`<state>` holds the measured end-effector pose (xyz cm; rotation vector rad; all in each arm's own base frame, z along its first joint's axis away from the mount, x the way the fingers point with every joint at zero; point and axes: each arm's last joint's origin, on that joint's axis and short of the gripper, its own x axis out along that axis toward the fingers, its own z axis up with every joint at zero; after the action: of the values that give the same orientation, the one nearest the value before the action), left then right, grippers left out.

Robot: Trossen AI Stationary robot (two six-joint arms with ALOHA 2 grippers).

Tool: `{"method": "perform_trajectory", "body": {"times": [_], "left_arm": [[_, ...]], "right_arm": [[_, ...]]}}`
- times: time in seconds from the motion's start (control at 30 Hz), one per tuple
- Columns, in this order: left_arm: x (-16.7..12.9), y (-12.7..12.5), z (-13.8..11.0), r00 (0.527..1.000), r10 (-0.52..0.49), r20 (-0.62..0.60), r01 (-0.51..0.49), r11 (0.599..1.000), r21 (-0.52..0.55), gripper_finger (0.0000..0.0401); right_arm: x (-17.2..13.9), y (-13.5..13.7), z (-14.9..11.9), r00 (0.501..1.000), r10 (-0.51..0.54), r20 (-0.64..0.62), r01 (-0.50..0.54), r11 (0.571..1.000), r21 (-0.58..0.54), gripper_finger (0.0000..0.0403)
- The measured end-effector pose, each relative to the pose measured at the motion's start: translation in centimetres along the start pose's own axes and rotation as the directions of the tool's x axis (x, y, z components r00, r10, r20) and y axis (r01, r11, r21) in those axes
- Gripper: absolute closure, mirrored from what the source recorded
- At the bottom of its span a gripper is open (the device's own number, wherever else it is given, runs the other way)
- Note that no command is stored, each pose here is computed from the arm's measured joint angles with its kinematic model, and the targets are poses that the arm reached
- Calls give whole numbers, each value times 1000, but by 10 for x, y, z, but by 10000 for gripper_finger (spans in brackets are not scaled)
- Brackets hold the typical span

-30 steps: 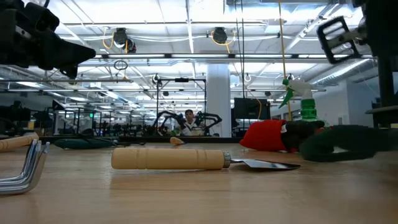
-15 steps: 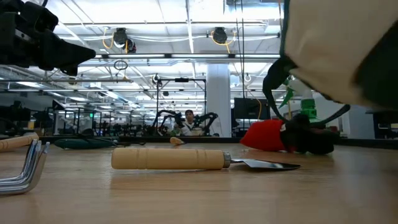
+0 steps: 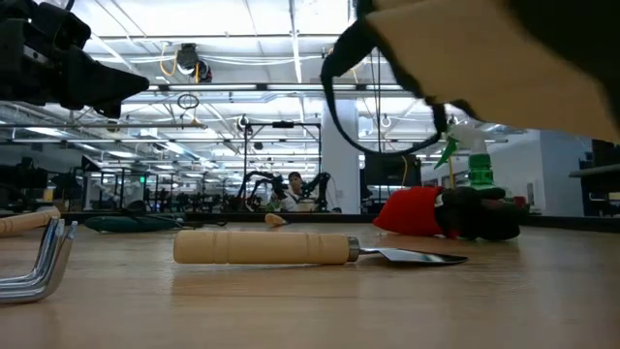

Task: Pick & Place Garden tools in Gardening bag
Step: Move the green gardening bag to the center of the table

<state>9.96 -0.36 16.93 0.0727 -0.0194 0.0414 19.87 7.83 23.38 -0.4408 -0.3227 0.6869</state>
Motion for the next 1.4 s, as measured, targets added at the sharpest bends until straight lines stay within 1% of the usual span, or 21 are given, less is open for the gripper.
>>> {"method": "perform_trajectory", "body": {"times": [0.1,0.23,0.37,0.43,0.57,0.63,0.7,0.77,0.83,1.0,1.13,1.27,1.4], "left_arm": [[0,0,0,1000,0,0,0,1000,-1,375],[0,0,0,1000,0,0,0,1000,-1,375],[0,0,0,1000,1,0,-1,1000,17,375],[0,0,0,1000,10,0,-10,999,35,375],[0,2,0,998,61,1,-61,997,48,375],[0,3,0,996,87,0,-86,995,47,375],[0,3,0,995,103,-1,-103,994,43,375],[0,3,1,994,107,7,-108,994,18,375],[0,3,2,994,110,17,-110,994,-11,375],[0,4,5,993,113,43,-113,993,-19,375],[0,4,4,993,114,41,-113,993,-17,375],[0,3,4,993,114,34,-113,993,-15,375],[0,3,4,993,114,35,-114,993,-15,375]], "right_arm": [[0,-4,-1,990,-132,-49,124,983,-137,403],[-2,-9,-3,955,-272,-116,233,933,-274,403],[-6,-19,-6,915,-375,-148,319,898,-304,403],[-8,-24,-9,902,-402,-155,341,886,-314,403],[-10,-36,-20,875,-454,-170,383,862,-331,403],[-7,-43,-28,857,-471,-207,390,857,-336,403],[-1,-52,-37,829,-498,-254,404,848,-344,403],[6,-61,-45,809,-516,-283,411,840,-356,403],[13,-69,-52,800,-521,-299,412,838,-358,403],[25,-86,-67,778,-533,-334,416,834,-361,403],[27,-94,-81,757,-540,-369,409,831,-376,403],[25,-98,-90,736,-549,-397,382,820,-426,403],[20,-103,-94,719,-565,-406,373,806,-460,403]]}}
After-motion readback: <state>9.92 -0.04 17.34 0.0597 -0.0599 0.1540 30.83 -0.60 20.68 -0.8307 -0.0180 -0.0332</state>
